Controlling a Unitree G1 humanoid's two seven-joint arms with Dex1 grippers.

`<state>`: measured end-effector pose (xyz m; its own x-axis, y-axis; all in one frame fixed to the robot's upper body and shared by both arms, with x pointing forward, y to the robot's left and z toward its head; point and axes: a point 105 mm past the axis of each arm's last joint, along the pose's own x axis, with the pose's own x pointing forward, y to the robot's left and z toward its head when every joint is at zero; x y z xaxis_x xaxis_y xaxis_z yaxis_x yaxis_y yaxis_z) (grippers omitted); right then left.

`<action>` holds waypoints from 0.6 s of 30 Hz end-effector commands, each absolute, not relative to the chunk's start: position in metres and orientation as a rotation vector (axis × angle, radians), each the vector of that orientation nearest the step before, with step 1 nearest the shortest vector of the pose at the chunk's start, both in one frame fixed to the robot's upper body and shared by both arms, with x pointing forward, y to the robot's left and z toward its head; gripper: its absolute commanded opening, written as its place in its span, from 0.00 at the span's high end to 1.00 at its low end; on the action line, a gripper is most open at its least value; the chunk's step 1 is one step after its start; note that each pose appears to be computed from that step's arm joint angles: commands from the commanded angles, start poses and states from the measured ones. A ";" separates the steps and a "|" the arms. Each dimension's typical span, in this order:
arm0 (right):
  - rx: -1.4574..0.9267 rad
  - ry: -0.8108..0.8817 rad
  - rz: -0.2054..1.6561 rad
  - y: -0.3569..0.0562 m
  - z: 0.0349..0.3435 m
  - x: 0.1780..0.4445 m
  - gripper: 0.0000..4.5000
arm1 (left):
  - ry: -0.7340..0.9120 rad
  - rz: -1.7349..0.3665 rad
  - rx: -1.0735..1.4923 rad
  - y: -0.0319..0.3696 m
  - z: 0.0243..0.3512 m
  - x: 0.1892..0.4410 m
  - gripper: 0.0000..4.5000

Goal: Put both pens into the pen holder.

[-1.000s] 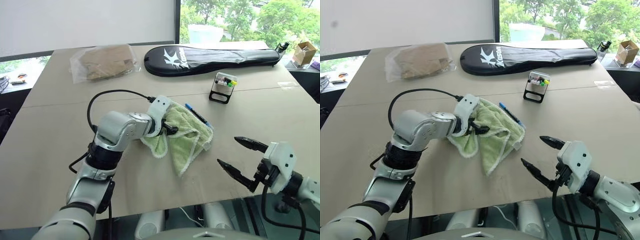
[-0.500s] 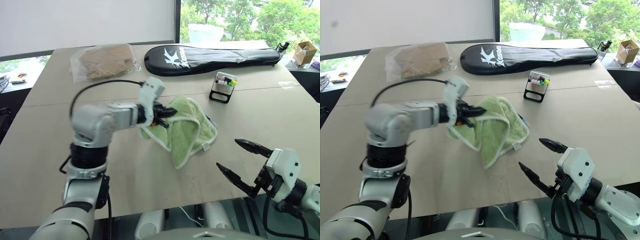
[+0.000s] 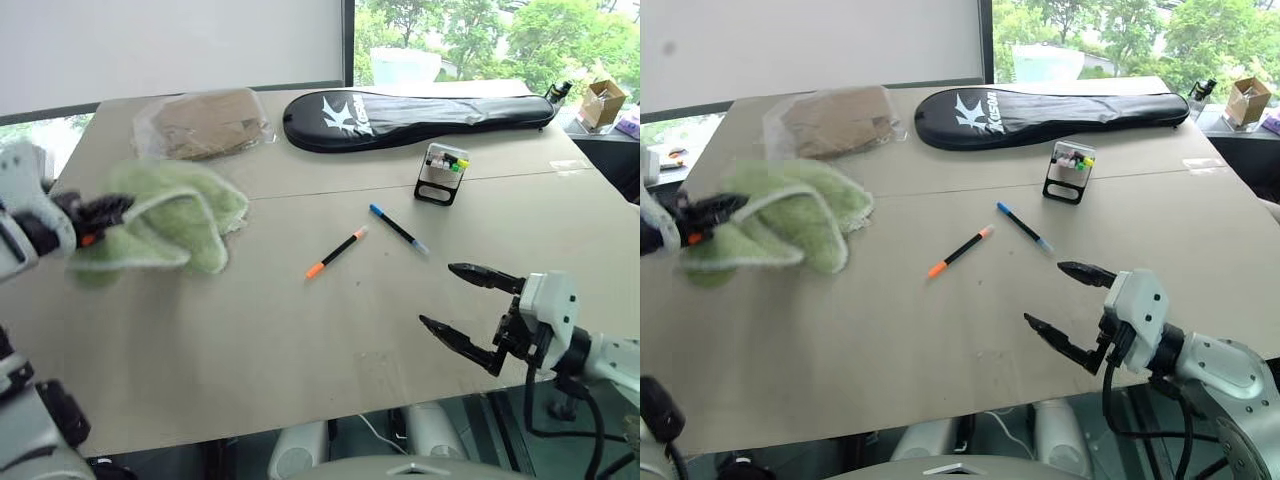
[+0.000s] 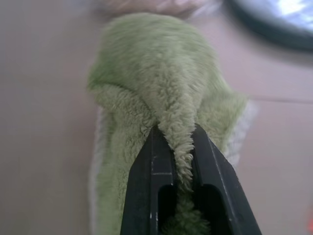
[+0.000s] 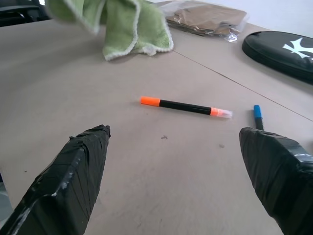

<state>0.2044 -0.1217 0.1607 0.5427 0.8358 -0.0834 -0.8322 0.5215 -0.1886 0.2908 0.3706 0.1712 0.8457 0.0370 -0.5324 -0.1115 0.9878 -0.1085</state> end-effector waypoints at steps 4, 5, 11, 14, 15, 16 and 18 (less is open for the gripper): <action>-0.256 -0.044 1.026 -0.120 0.165 0.214 0.00 | 0.647 -0.028 0.009 0.327 0.124 0.291 0.83; -0.261 -0.045 1.019 -0.121 0.166 0.216 0.00 | 0.636 -0.033 -0.014 0.325 0.126 0.289 0.78; -0.280 -0.012 0.957 -0.124 0.159 0.225 0.00 | 0.485 -0.146 -0.077 0.327 0.164 0.270 0.12; -0.391 0.091 0.830 -0.130 0.145 0.245 0.00 | 0.284 -0.354 -0.095 0.297 0.193 0.263 0.01; -0.423 0.117 0.781 -0.134 0.142 0.252 0.00 | 0.223 -0.448 -0.074 0.281 0.201 0.258 0.01; -0.430 0.144 0.751 -0.135 0.141 0.260 0.00 | 0.214 -0.529 -0.038 0.265 0.203 0.250 0.01; -0.406 0.199 0.723 -0.134 0.140 0.275 0.00 | 0.212 -0.701 0.039 0.235 0.201 0.235 0.01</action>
<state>0.2673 -0.1323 0.1389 0.7139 0.6349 -0.2955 -0.7003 0.6497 -0.2959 0.2462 0.2613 0.1849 0.8153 -0.5210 -0.2526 0.5067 0.8531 -0.1244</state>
